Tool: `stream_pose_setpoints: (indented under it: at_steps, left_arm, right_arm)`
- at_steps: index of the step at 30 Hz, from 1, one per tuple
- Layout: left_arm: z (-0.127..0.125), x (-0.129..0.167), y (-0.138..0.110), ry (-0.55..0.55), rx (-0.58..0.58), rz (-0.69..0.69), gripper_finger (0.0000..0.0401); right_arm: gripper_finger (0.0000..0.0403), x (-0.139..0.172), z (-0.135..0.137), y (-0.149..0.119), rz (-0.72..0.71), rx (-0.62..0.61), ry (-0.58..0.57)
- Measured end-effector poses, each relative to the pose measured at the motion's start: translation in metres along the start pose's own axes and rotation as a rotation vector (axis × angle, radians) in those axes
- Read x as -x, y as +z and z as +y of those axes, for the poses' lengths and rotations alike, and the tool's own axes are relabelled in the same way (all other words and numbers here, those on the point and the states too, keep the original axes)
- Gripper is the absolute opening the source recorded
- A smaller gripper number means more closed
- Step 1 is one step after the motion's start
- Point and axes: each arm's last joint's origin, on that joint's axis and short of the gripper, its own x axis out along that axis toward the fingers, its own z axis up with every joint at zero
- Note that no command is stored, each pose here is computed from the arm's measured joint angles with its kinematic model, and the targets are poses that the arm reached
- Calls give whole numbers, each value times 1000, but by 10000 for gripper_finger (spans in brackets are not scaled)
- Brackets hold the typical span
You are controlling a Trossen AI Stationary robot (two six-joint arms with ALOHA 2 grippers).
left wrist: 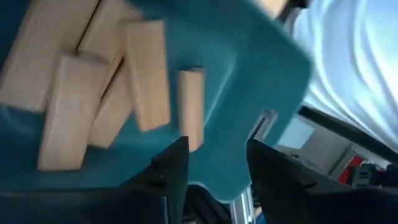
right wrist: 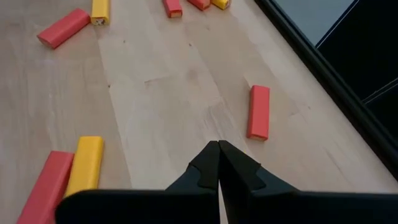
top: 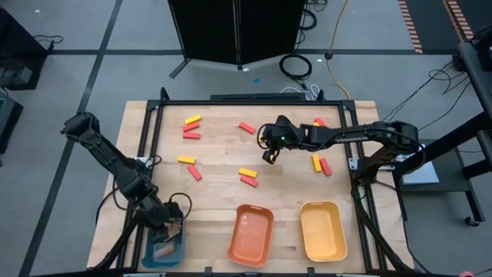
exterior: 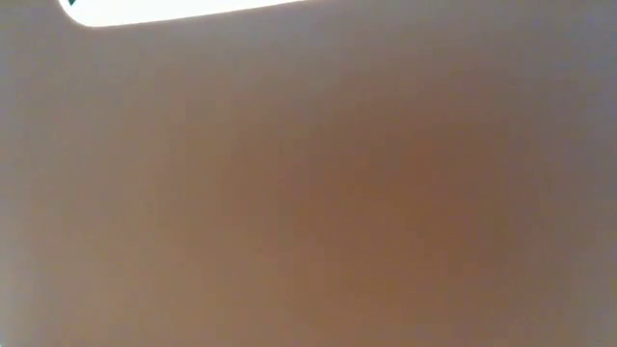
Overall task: Sort blocks
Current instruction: Put the top left orange block into the orange bin
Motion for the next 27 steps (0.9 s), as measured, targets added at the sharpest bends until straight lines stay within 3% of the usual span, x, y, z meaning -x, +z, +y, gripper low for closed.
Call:
stream_pose_setpoints:
  at_steps: [2, 6, 13, 20, 24, 27]
  left_arm:
    - [1, -1, 1, 6, 5, 32, 176]
    - [2, 5, 8, -22, -136, 38, 192]
    - [8, 34, 34, 51, -486, -351, 194]
    - [10, 71, 64, 400, -920, -831, 194]
    - [8, 94, 81, 468, -1009, -1030, 194]
    - [14, 107, 91, 510, -1025, -1075, 194]
  right_arm:
    - [0, 0, -1, 0, -2, -1, -1]
    - [0, 0, -1, 0, -2, -2, -1]
    - [0, 1, 5, -4, 40, -12, 34]
    - [0, 29, 1, -23, 298, -74, 23]
    - [0, 53, 1, -25, 347, -82, 23]
    - [0, 69, -2, -19, 275, -22, 51]
